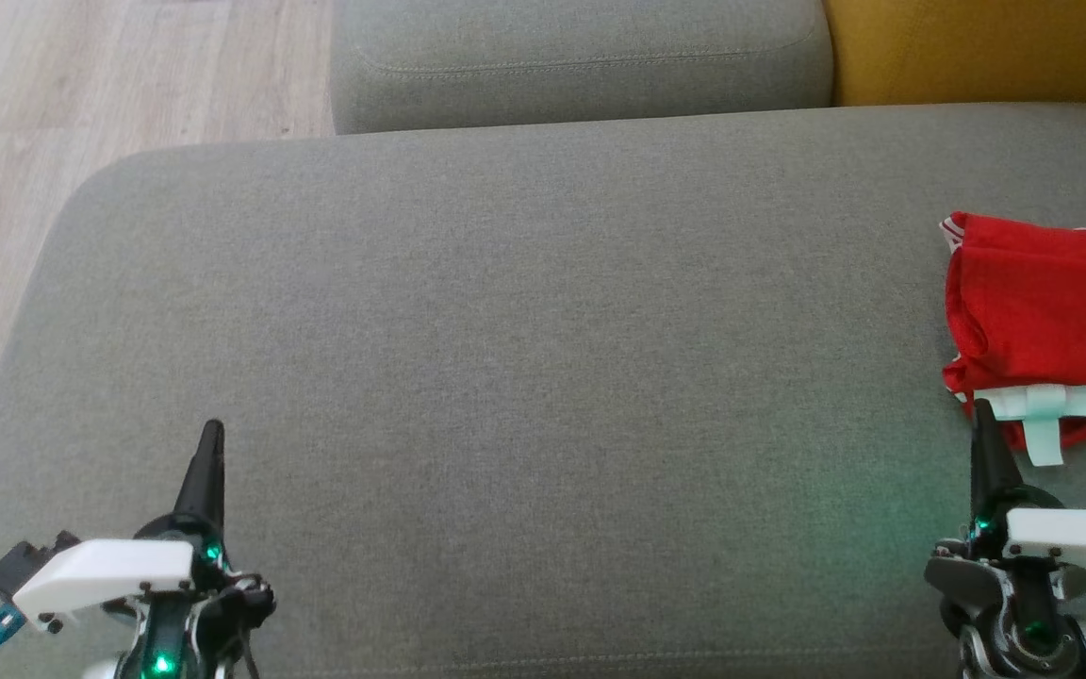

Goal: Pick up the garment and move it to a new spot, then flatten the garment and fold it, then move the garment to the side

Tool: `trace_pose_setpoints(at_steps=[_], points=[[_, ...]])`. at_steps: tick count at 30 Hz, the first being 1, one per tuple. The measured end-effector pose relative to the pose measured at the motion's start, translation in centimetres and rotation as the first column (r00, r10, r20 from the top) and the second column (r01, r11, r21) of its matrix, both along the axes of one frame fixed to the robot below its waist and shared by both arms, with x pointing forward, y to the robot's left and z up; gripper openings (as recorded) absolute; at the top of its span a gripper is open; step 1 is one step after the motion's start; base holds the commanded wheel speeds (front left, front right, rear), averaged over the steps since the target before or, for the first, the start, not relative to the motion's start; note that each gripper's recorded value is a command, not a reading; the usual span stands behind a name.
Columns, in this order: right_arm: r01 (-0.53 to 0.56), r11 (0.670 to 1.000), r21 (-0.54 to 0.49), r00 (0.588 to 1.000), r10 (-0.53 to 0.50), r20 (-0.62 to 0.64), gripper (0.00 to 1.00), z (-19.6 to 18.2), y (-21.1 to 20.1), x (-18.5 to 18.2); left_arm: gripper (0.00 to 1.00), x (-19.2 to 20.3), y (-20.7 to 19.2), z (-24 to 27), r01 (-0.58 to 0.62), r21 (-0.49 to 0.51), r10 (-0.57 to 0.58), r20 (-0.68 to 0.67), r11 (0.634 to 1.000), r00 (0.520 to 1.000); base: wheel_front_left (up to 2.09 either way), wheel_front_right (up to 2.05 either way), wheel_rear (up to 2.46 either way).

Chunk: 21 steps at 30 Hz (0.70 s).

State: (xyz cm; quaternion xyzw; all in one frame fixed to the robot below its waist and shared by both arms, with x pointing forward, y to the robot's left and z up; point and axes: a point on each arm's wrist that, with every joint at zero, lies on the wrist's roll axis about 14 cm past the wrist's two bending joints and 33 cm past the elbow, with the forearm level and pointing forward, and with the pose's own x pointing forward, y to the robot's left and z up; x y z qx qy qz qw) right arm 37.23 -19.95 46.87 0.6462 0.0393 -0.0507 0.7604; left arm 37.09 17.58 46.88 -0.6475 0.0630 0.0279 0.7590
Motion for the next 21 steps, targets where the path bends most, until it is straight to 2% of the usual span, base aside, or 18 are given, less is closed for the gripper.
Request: trace_pose_setpoints(at_steps=[15,21], points=[[0.019,0.988,0.156,0.999,-0.024,0.029,0.0,0.68,-0.48,0.17,0.0,0.14,0.85,0.57,-0.026,-0.152,0.03,0.023,0.988,0.999,0.0,0.0,0.0],[0.017,0.985,0.172,0.999,-0.023,0.033,0.0,0.8,-0.5,0.19,0.0,0.15,0.92,0.61,-0.029,-0.169,0.033,0.024,0.985,0.999,0.0,0.0,0.0]])
